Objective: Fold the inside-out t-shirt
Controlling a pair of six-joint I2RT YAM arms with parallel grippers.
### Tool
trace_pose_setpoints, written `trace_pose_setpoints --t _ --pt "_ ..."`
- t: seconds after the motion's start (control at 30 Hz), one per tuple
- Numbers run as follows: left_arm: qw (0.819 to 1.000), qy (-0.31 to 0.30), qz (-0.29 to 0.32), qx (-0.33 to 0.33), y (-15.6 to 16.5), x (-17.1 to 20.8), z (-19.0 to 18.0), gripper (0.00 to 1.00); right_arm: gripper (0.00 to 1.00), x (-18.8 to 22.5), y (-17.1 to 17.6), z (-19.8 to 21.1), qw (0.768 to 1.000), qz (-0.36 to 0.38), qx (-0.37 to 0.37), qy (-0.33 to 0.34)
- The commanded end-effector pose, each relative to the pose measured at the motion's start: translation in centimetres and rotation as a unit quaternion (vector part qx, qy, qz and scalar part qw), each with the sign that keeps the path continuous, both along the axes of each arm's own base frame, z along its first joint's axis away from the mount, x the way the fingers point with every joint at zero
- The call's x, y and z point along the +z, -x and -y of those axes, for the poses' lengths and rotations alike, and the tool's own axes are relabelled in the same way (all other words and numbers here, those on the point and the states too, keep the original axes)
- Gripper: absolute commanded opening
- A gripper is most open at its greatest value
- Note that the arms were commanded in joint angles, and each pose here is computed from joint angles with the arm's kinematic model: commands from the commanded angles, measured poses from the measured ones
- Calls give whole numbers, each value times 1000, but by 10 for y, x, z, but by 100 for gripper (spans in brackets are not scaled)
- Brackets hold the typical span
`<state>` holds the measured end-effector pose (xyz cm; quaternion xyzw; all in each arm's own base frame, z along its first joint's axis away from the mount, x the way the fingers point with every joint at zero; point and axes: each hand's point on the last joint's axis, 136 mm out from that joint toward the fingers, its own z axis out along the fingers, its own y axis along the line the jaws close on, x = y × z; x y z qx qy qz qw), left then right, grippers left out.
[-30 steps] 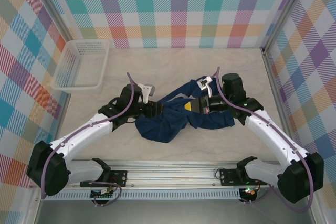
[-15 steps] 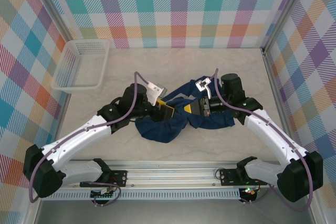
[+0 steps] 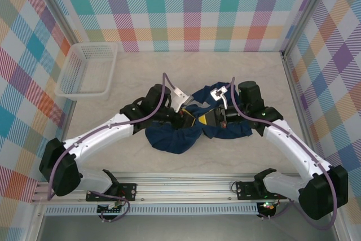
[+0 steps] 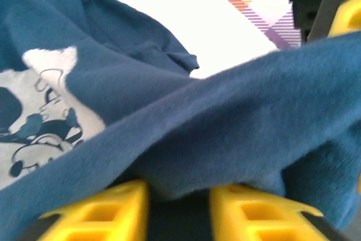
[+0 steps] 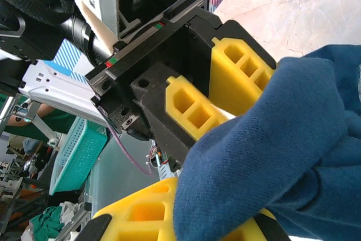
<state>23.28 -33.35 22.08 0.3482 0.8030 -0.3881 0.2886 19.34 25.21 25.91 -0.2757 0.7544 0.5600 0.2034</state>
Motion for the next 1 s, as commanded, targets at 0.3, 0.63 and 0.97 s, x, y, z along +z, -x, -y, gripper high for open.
trace_pose_setpoints --t 0.3,0.63,0.97 --pt "997 79 11 11 14 62 -12 0 0 -19 -27 31 988 42 -106 106" --pt "990 107 -86 23 32 75 -23 0 0 -7 -35 32 985 68 -127 96" --pt "980 93 -143 104 2 50 -24 0 5 23 3 9 999 46 -3 -19"
